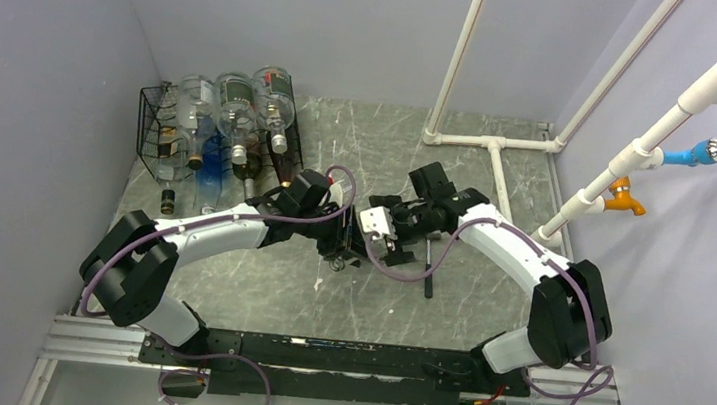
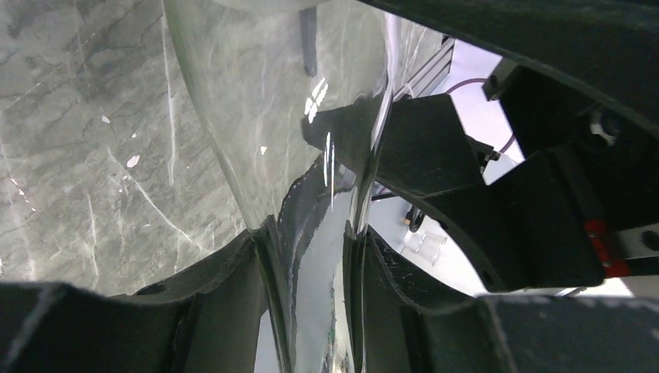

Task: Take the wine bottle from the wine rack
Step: Place the wine bottle at the center of the board.

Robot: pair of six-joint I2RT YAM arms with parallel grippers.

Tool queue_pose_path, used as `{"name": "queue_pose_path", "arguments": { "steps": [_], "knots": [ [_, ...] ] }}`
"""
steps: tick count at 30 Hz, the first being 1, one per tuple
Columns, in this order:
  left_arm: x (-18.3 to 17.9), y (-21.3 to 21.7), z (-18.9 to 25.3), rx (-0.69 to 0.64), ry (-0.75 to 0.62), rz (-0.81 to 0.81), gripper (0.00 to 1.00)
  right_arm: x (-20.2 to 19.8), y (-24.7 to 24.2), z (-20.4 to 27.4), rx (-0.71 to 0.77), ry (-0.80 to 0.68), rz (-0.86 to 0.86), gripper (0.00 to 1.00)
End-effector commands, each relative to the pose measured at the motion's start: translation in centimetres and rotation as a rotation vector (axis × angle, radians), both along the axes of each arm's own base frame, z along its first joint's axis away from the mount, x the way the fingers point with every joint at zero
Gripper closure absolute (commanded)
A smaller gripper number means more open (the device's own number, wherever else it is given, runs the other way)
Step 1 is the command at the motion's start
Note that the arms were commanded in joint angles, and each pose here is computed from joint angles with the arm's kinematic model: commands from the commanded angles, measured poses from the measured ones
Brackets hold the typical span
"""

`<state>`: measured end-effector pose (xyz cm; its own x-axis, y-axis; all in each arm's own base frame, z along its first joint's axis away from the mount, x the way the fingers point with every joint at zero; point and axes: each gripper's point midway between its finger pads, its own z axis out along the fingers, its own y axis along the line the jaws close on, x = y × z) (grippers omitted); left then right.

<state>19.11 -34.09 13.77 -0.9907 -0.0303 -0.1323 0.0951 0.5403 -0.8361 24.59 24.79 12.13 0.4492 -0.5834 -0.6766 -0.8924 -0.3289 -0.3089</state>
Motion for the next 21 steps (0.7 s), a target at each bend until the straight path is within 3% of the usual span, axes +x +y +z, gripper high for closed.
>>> {"name": "queue_pose_path", "arguments": {
  "steps": [1, 13, 21],
  "knots": [
    [0.5, -2.1, 8.1, -0.253, -0.217, -0.073, 1.0, 1.0, 0.6, -1.0, -0.005, -0.048, -0.02, 0.0],
    [0.4, -2.1, 7.8, -0.268, -0.195, -0.066, 1.0, 1.9, 0.5, -3.2, -0.022, -0.131, -0.03, 0.03],
    [0.2, -2.0, 7.9, -0.271, -0.193, -0.06, 0.89, 1.6, 1.0, -2.6, 0.005, -0.131, -0.008, 0.3]
  ]
}}
